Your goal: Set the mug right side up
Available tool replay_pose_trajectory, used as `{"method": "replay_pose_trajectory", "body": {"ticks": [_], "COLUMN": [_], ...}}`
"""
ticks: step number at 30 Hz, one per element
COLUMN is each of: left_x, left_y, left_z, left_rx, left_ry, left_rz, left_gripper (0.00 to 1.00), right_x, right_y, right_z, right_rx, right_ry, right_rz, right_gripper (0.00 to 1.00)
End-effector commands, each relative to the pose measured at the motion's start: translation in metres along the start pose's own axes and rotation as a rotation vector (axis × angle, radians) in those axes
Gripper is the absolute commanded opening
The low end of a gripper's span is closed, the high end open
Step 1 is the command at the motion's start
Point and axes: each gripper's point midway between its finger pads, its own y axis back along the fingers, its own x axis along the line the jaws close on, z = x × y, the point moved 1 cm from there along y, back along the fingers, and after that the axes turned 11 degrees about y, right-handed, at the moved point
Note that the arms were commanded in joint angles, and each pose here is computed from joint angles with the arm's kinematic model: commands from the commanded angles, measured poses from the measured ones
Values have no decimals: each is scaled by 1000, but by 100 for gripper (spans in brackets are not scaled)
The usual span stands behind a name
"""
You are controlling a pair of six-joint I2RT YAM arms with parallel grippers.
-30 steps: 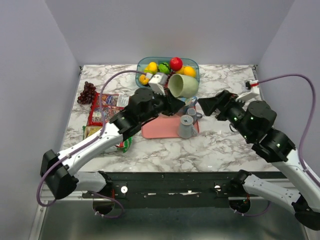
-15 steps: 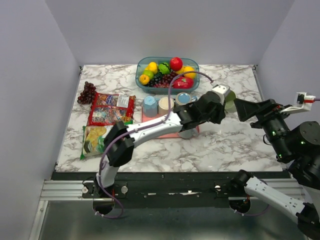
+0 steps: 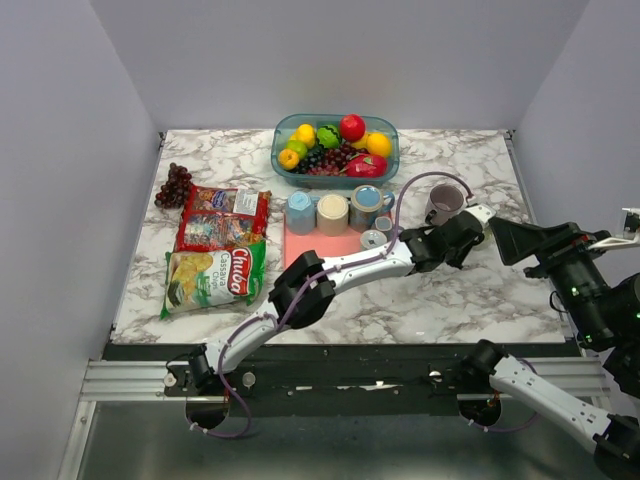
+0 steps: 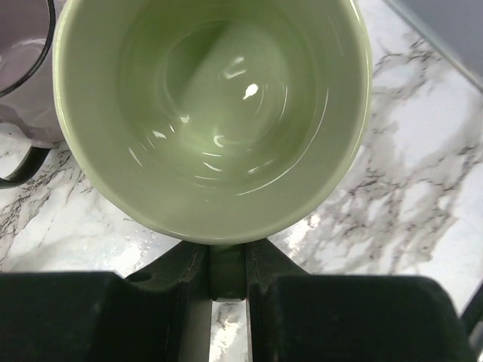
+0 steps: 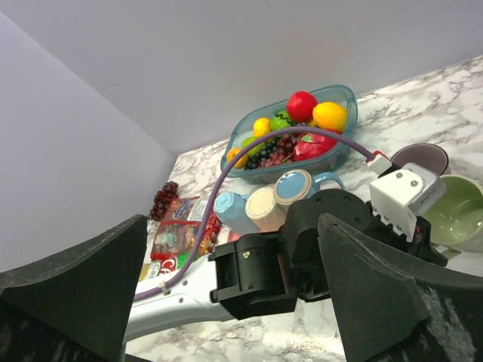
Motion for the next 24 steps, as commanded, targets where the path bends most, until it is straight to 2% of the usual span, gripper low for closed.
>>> {"method": "replay_pose_trajectory", "body": {"ticks": [1,10,24], "left_x": [-6,13,43], "left_y": [-3,-23,-32], "left_z": [45,19,-12], "left_rx": [-163,-122,-42], "left_ry": [-5,-32,-88], "left_rz": [-6,39,149], "left_gripper": [0,0,0], "right_x": [-3,-3,-2], "right_y": [2,-2,-10], "right_z": [-22,-41,-42], "right_rx": [70,114,121], "right_ry": [11,13,26], "right_rz": [7,4,-10], "right_gripper": [100,100,100]}}
